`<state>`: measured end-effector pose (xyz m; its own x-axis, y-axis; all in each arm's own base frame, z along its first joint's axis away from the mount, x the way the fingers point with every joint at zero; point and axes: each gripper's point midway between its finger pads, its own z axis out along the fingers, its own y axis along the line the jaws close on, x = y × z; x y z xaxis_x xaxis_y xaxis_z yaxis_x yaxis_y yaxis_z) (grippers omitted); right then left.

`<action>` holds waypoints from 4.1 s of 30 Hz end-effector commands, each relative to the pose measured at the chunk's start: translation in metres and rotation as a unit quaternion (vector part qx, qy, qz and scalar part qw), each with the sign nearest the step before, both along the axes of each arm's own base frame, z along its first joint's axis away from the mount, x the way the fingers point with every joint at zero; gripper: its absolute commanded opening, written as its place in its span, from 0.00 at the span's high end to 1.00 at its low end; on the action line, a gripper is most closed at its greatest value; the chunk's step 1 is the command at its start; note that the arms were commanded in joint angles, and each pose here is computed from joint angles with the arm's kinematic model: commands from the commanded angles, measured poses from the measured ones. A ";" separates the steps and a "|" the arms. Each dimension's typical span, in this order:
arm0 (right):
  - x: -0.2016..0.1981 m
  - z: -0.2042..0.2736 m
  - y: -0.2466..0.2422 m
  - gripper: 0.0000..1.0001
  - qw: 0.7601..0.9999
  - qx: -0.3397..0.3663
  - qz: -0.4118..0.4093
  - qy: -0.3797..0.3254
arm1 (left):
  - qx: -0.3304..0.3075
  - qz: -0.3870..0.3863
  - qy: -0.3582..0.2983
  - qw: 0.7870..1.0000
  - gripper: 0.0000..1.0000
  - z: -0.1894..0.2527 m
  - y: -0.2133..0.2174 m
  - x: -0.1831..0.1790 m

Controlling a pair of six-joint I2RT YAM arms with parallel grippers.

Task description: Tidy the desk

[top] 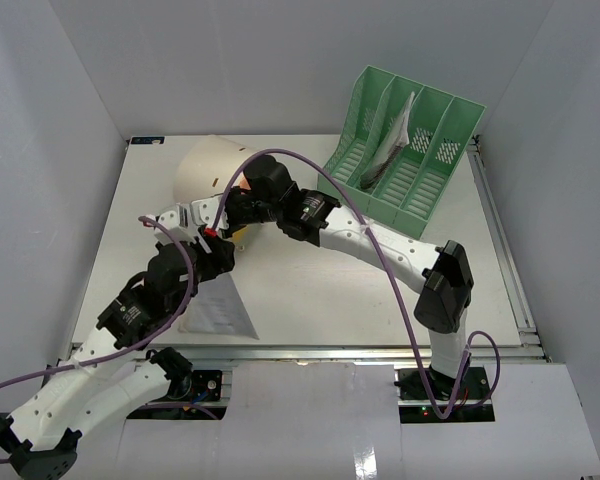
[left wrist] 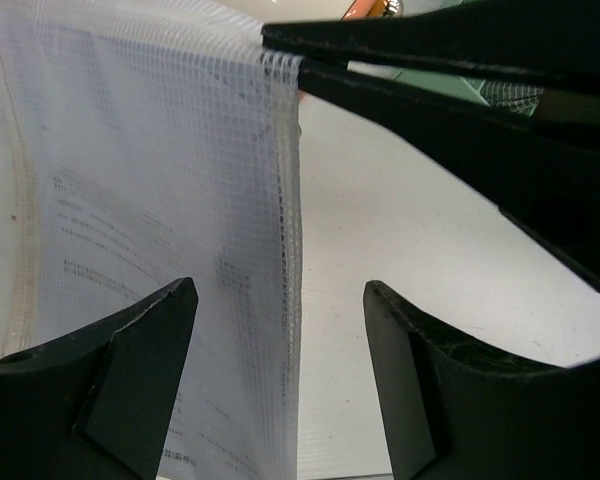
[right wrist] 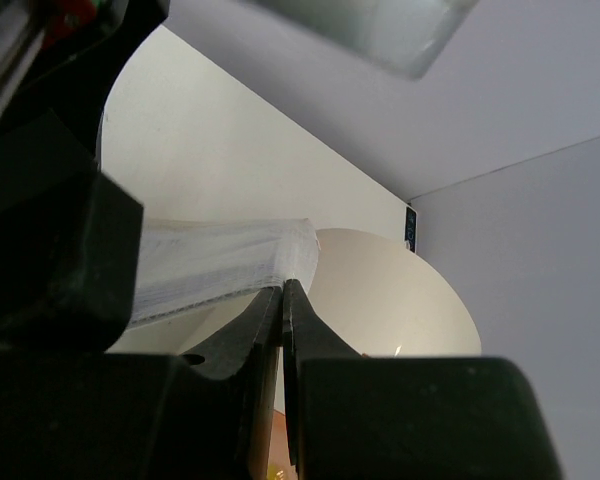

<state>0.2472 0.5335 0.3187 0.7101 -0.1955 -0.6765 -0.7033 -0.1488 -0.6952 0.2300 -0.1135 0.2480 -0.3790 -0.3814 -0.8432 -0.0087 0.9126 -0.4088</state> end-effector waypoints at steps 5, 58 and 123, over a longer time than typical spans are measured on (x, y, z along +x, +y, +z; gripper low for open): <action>-0.012 0.064 0.001 0.92 0.998 0.065 0.013 0.011 | 0.029 0.039 0.057 0.997 0.26 -0.035 0.007 0.002; 0.051 0.035 -0.352 0.11 0.949 0.030 -0.242 0.200 | 0.103 -0.400 -0.355 0.839 1.00 0.259 -0.190 0.054; -0.021 -0.101 -0.403 0.26 0.911 0.081 -0.241 0.324 | 0.057 -0.361 -0.389 0.846 1.00 0.144 -0.286 0.306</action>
<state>0.2254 0.1284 0.2058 -0.0430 -0.2512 -0.9670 -0.9270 0.3710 -0.0552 0.5374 -0.4021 0.3563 0.1125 -0.1264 -0.9856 0.7902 0.6127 0.0117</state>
